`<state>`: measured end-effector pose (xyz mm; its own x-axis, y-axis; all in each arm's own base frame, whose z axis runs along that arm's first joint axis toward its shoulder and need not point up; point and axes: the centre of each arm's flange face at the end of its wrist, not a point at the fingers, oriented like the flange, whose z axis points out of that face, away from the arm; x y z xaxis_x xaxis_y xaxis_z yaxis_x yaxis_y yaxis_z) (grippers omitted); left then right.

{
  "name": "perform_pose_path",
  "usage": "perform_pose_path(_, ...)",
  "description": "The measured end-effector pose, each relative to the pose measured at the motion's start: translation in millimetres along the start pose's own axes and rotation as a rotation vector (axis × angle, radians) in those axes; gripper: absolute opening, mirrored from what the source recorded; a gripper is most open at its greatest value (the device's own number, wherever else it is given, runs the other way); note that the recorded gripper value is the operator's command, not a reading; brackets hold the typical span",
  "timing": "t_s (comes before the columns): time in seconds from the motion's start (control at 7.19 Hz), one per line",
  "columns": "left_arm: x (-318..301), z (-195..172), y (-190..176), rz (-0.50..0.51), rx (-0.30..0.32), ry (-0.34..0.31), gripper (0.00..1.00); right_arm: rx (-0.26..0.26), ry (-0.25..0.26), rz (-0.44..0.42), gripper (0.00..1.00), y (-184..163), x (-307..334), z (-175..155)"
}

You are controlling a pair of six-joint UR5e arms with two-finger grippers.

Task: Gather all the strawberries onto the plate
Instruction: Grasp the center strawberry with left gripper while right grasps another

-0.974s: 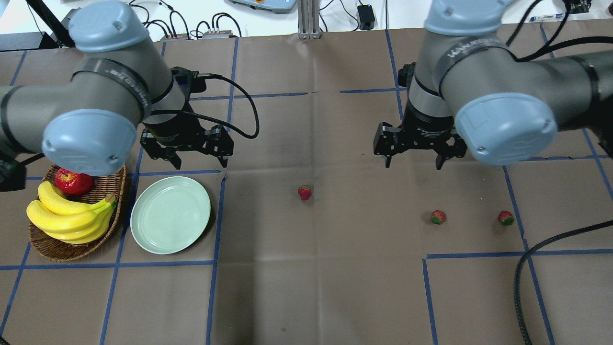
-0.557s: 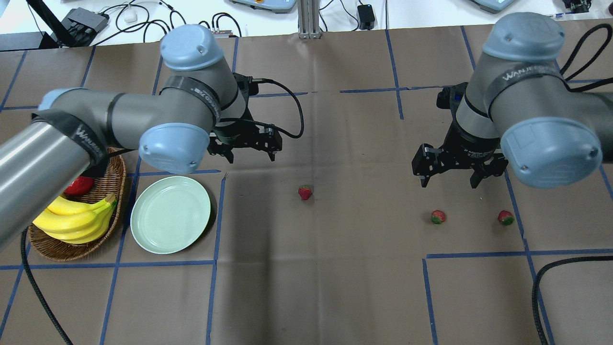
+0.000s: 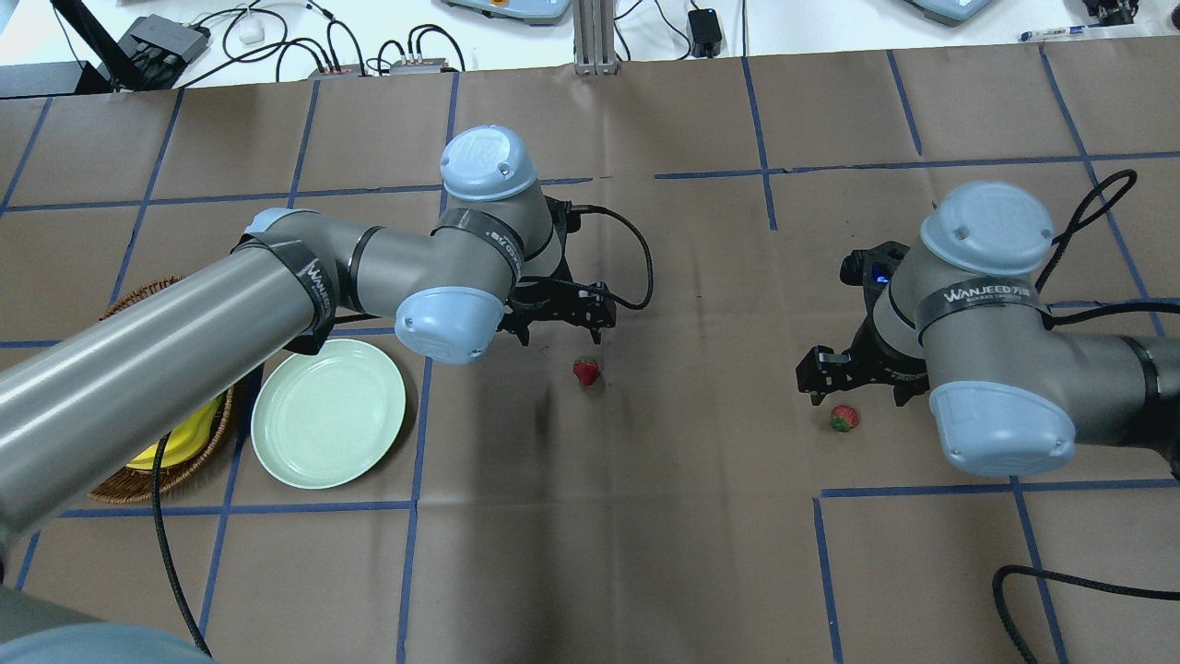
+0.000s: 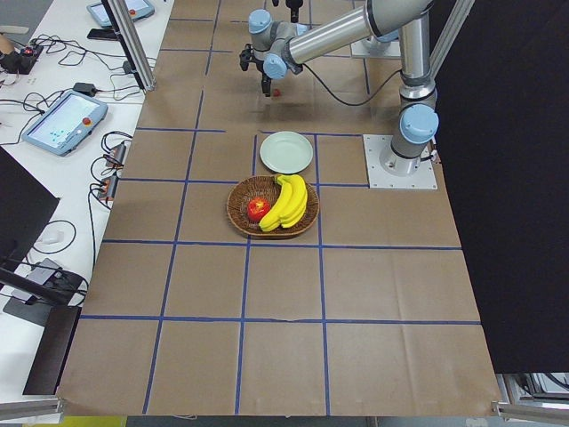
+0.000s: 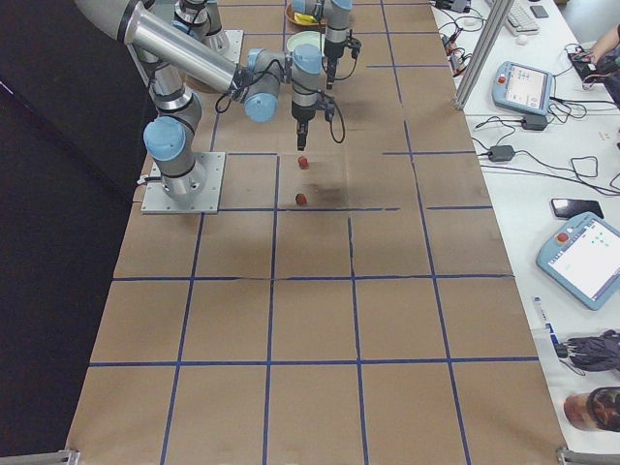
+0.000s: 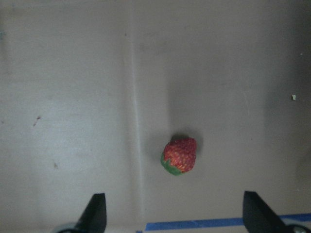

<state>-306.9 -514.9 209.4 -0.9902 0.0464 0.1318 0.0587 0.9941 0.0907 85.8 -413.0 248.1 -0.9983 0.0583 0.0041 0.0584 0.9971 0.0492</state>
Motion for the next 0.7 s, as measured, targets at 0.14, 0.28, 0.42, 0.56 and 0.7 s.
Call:
perform_pose_path(0.14, 4, 9, 1, -0.034, -0.019, 0.020, 0.99, -0.001, -0.003, 0.016, 0.97, -4, 7, 13)
perform_pose_path(0.28, 5, 16, 2, -0.070, -0.033, 0.030, 0.96, -0.006, -0.007, 0.025, 0.97, -10, 11, 27)
perform_pose_path(0.42, 5, 19, 2, -0.094, -0.041, 0.033, 0.96, -0.003, -0.008, 0.034, 0.97, -15, 12, 43)
perform_pose_path(0.56, 5, 22, 2, -0.119, -0.047, 0.033, 0.96, 0.003, -0.007, 0.041, 0.98, -19, 12, 60)
perform_pose_path(0.7, 5, 28, 1, -0.143, -0.056, 0.031, 0.96, 0.007, -0.006, 0.042, 0.98, -19, 12, 72)
